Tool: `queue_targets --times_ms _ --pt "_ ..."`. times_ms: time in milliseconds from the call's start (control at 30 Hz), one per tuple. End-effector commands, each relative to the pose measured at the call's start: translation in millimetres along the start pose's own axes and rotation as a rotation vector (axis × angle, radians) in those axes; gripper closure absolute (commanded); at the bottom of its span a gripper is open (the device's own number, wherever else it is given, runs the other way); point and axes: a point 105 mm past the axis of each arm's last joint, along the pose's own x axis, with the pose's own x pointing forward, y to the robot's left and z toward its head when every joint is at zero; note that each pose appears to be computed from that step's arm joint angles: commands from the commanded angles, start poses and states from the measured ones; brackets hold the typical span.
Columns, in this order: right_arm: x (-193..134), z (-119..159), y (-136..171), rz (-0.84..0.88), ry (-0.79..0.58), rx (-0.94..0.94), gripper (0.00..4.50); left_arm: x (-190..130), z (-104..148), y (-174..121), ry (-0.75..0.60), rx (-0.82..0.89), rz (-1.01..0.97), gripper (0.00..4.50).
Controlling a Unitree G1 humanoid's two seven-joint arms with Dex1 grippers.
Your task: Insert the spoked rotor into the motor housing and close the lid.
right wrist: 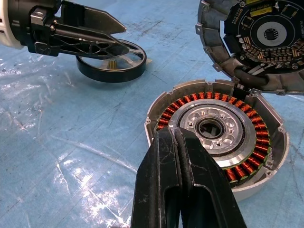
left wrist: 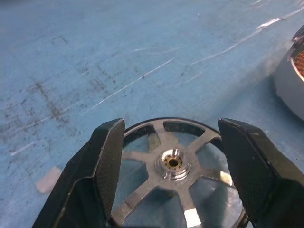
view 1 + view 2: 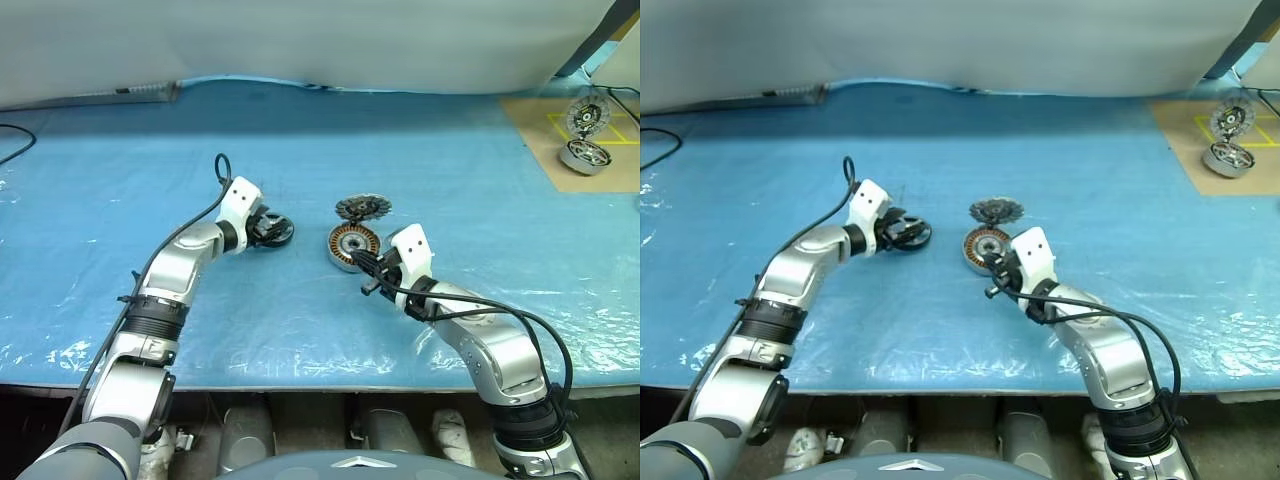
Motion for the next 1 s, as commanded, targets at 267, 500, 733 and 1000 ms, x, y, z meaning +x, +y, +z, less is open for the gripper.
queue_targets --times_ms 267,500,733,1000 --pt "-1 10 1 -0.002 -0.041 -0.016 4.50 -14 7 -9 0.023 0.009 0.035 1.18" --pt "-1 10 -1 -0.003 -0.039 -0.020 4.50 -12 -12 -9 0.099 -0.019 0.064 1.18" --pt "-1 9 0 -0.002 -0.036 -0.020 4.50 -9 -22 -8 0.135 -0.047 0.088 1.18" --pt "0 10 -1 -0.003 -0.039 -0.022 4.50 -7 -23 -10 0.130 -0.063 0.076 1.56"
